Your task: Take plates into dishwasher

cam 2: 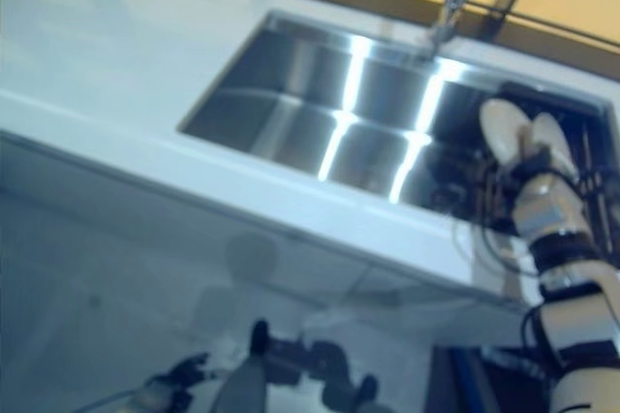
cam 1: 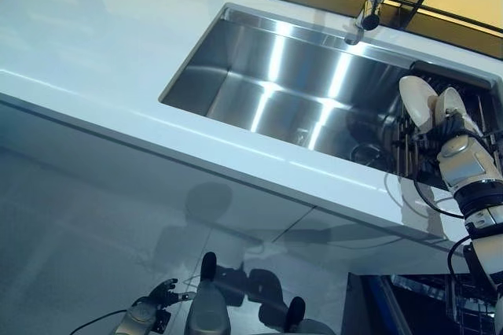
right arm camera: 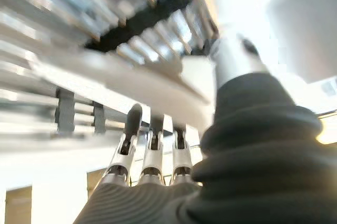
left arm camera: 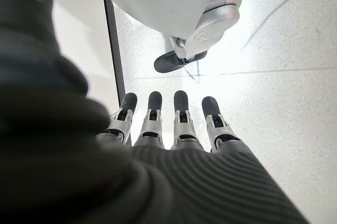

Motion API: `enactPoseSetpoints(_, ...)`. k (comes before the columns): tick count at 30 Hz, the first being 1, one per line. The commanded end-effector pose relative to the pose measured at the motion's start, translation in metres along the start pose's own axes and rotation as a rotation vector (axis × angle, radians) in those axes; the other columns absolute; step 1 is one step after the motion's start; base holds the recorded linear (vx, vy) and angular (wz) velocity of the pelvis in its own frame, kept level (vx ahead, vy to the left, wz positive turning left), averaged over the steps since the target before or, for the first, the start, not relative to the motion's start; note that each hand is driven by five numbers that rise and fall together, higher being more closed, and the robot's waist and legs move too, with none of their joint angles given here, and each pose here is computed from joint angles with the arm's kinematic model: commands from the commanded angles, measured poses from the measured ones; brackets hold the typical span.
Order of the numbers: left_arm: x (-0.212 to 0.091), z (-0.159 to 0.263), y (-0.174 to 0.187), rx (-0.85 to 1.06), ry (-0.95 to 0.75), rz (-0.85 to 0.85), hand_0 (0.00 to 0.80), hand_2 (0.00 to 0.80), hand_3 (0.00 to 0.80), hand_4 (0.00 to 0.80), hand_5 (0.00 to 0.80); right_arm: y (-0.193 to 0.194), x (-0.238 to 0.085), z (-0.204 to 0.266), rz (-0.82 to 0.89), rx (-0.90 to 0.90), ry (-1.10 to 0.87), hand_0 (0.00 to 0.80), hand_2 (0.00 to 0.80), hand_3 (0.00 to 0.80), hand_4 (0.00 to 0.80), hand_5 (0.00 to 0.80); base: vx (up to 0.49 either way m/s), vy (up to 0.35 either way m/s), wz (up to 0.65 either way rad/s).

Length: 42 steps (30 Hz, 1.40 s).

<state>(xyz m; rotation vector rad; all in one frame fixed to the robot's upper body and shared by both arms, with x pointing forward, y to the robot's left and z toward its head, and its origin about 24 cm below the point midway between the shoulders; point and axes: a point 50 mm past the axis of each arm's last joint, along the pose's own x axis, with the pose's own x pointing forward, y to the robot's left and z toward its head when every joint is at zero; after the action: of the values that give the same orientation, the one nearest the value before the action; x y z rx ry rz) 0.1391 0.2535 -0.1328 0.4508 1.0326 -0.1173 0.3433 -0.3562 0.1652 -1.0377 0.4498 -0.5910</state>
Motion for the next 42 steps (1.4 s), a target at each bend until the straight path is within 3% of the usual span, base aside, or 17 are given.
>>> enactPoseSetpoints(1, 0.002, 0.018, 0.005, 0.038, -0.066, -0.005, 0.000, 0.000, 0.000, 0.000, 0.000, -0.050, 0.005, 0.000, -0.168, -0.100, 0.009, 0.590, 0.590, 0.590, 0.590, 0.590, 0.000, 0.000, 0.00)
enactPoseSetpoints(7, 0.001, 0.017, 0.006, 0.034, -0.065, 0.001, 0.000, 0.000, 0.000, 0.000, 0.000, -0.052, 0.006, -0.007, -0.153, -0.116, 0.018, 0.800, 0.800, 0.800, 0.800, 0.800, 0.000, 0.000, 0.00)
enactPoseSetpoints(23, 0.000, 0.015, 0.008, 0.029, -0.059, 0.002, 0.000, 0.000, 0.000, 0.000, 0.000, -0.056, 0.005, -0.011, -0.172, -0.068, -0.011, 0.800, 0.800, 0.800, 0.800, 0.800, 0.000, 0.000, 0.00)
enactPoseSetpoints(42, -0.003, -0.008, -0.002, 0.014, 0.001, -0.009, 0.000, 0.000, 0.000, 0.000, 0.000, -0.103, -0.020, 0.022, -0.505, 0.223, -0.368, 0.800, 0.800, 0.800, 0.800, 0.800, -0.011, 0.048, -0.04)
